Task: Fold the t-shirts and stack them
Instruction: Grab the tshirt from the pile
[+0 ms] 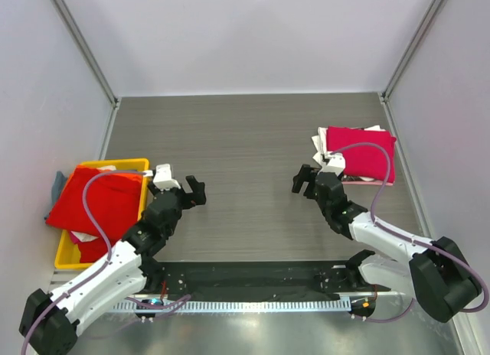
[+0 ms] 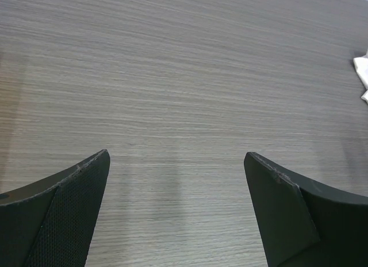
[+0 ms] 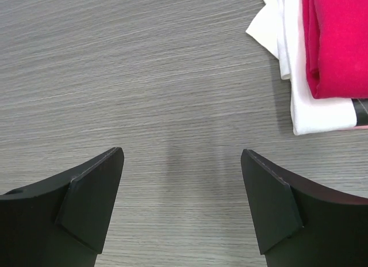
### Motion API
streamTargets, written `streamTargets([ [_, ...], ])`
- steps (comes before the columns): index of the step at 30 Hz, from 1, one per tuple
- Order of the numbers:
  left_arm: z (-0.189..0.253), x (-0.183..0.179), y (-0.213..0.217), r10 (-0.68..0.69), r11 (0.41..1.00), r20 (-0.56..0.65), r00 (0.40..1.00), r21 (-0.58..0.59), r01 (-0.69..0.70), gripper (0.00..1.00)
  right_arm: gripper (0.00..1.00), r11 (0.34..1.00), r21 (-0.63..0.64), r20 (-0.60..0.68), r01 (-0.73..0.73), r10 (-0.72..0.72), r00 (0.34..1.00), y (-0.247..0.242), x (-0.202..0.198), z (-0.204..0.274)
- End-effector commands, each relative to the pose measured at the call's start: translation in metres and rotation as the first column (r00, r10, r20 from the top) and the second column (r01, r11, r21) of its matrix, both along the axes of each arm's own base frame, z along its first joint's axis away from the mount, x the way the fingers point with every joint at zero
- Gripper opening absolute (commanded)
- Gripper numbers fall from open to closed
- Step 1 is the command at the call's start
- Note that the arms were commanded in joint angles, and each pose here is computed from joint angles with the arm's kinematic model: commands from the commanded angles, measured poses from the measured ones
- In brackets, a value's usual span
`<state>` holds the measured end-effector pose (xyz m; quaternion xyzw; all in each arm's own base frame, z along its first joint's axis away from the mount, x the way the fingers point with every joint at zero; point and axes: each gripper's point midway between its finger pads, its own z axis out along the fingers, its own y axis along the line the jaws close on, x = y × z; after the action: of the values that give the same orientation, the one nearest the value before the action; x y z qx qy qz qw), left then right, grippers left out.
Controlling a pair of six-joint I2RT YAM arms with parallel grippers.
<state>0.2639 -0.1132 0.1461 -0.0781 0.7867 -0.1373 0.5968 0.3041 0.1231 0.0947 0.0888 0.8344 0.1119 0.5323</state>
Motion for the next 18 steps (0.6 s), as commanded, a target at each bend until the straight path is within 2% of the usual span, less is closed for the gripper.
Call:
streamTargets([
  [1, 0.012, 0.006, -0.004, -0.004, 1.000, 0.026, 1.000, 0.003, 0.004, 1.00, 0.91, 0.997, 0.070, 0.078, 0.014, -0.020, 0.997, 0.005, 0.008, 0.024],
  [2, 0.010, 0.008, 0.000, 0.021, 1.000, 0.021, 1.000, 0.011, -0.022, 1.00, 0.92, 0.996, 0.075, 0.078, 0.042, -0.048, 0.996, 0.001, 0.008, 0.021],
  [3, 0.009, 0.009, 0.003, 0.040, 0.999, 0.018, 0.999, 0.015, -0.040, 1.00, 1.00, 0.989, 0.129, 0.069, 0.076, -0.086, 0.994, 0.001, 0.010, 0.023],
  [5, 0.012, 0.012, 0.008, 0.086, 0.996, 0.011, 0.996, 0.010, -0.086, 1.00, 1.00, 0.990, 0.105, 0.006, 0.093, -0.094, 0.996, -0.001, 0.006, 0.015],
  [6, 0.013, 0.013, 0.011, 0.114, 0.993, 0.004, 0.993, -0.002, -0.114, 1.00, 1.00, 0.992, 0.095, 0.014, 0.082, -0.083, 0.996, 0.003, 0.012, 0.028],
  [8, 0.010, 0.012, 0.014, 0.150, 0.988, -0.024, 0.988, -0.019, -0.150, 1.00, 1.00, 0.994, 0.045, -0.020, 0.099, -0.098, 0.995, -0.003, 0.011, 0.020],
  [10, 0.005, 0.009, 0.033, 0.268, 0.962, -0.051, 0.962, -0.036, -0.270, 1.00, 0.94, 0.993, 0.023, -0.017, 0.113, -0.113, 0.993, -0.007, 0.011, 0.014],
  [11, -0.001, 0.001, 0.042, 0.330, 0.939, -0.103, 0.938, -0.070, -0.338, 1.00, 0.90, 0.992, 0.016, -0.015, 0.127, -0.126, 0.992, -0.010, 0.011, 0.014],
  [12, 0.000, -0.001, 0.048, 0.363, 0.925, -0.113, 0.925, -0.078, -0.372, 0.92, 0.84, 0.990, 0.017, -0.009, 0.137, -0.137, 0.991, -0.012, 0.011, 0.016],
  [13, 0.002, -0.003, 0.063, 0.435, 0.891, -0.123, 0.892, -0.081, -0.446, 0.86, 0.82, 0.990, 0.015, -0.009, 0.141, -0.141, 0.990, -0.014, 0.010, 0.016],
  [14, 0.002, -0.015, 0.076, 0.510, 0.839, -0.200, 0.836, -0.096, -0.535, 0.84, 0.81, 0.989, 0.024, -0.004, 0.147, -0.147, 0.989, -0.015, 0.009, 0.018],
  [16, -0.008, -0.033, 0.105, 0.602, 0.781, -0.291, 0.744, 0.023, -0.624, 0.82, 0.80, 0.987, 0.036, 0.014, 0.157, -0.158, 0.987, -0.019, 0.006, 0.020],
  [17, 0.008, -0.030, 0.109, 0.616, 0.765, -0.303, 0.727, 0.008, -0.644, 0.83, 0.80, 0.987, 0.043, 0.020, 0.156, -0.157, 0.987, -0.019, 0.005, 0.020],
  [18, 0.003, -0.031, 0.114, 0.635, 0.751, -0.337, 0.695, 0.061, -0.657, 0.83, 0.80, 0.986, 0.042, 0.019, 0.159, -0.160, 0.987, -0.020, 0.003, 0.017],
])
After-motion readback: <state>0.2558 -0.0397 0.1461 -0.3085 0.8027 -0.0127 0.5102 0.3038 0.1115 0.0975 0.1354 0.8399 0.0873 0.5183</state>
